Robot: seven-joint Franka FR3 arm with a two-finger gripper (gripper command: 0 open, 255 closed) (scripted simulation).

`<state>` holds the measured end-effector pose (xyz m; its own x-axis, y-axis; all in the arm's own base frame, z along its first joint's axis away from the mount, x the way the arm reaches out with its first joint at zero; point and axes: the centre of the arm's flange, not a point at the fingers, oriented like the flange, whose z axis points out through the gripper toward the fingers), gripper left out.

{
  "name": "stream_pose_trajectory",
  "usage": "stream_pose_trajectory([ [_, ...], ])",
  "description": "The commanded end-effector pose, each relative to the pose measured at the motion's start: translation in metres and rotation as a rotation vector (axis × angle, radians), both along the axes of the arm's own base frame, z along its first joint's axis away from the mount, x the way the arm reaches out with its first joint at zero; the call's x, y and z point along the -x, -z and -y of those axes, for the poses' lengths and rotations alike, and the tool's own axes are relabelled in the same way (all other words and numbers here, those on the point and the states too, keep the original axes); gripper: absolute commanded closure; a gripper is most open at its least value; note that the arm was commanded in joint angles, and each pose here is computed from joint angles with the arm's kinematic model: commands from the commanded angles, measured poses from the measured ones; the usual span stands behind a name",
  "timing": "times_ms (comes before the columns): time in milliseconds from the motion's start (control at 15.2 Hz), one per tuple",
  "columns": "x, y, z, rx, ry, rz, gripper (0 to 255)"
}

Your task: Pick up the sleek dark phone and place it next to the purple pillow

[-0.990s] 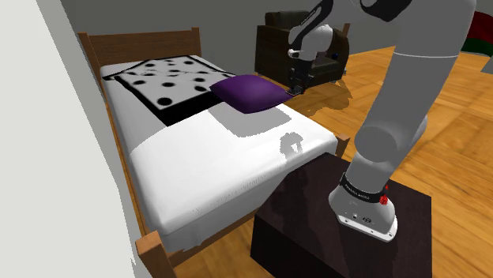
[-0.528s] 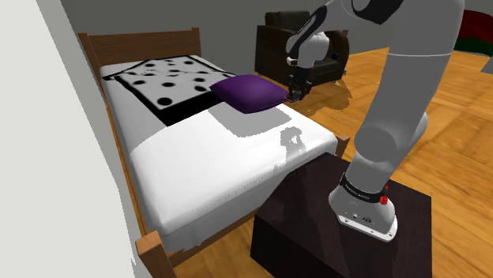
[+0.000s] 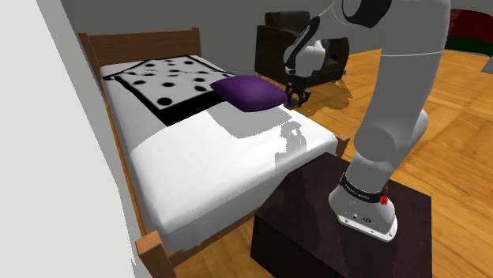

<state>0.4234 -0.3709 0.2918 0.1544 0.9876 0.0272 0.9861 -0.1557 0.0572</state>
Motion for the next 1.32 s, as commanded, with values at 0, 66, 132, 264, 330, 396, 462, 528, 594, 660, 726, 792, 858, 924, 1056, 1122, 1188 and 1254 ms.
stream_pose_trajectory([
  [0, 0.000, 0.012, 0.001, 0.000, 0.000, 0.000, 255],
  [66, 0.000, 0.017, 0.001, 0.000, 0.000, 0.000, 255],
  [132, 0.000, 0.022, 0.001, 0.000, 0.000, 0.000, 255],
  [264, 0.000, 0.033, 0.001, 0.000, 0.000, 0.000, 255],
  [330, 0.000, 0.039, 0.001, 0.000, 0.000, 0.000, 255],
  [396, 0.000, 0.039, 0.000, 0.000, 0.000, 0.000, 255],
  [462, 0.000, 0.039, 0.001, 0.000, 0.000, 0.000, 255],
  [528, 0.000, 0.039, 0.001, 0.000, 0.000, 0.000, 255],
  [594, 0.000, 0.039, 0.001, 0.000, 0.000, 0.000, 255],
  [660, 0.000, 0.039, 0.001, 0.000, 0.000, 0.000, 255],
  [726, 0.000, 0.039, 0.001, 0.000, 0.000, 0.000, 255],
  [792, 0.000, 0.039, 0.001, 0.000, 0.000, 0.000, 255],
  [858, 0.000, 0.039, 0.001, 0.000, 0.000, 0.000, 0],
  [924, 0.000, 0.039, 0.001, 0.000, 0.000, 0.000, 0],
  [1056, 0.000, 0.039, 0.001, 0.000, 0.000, 0.000, 0],
  [1122, 0.000, 0.039, 0.000, 0.000, 0.000, 0.000, 0],
  [1188, 0.000, 0.039, 0.001, 0.000, 0.000, 0.000, 0],
  [1254, 0.001, 0.026, 0.001, 0.000, 0.000, 0.000, 0],
])
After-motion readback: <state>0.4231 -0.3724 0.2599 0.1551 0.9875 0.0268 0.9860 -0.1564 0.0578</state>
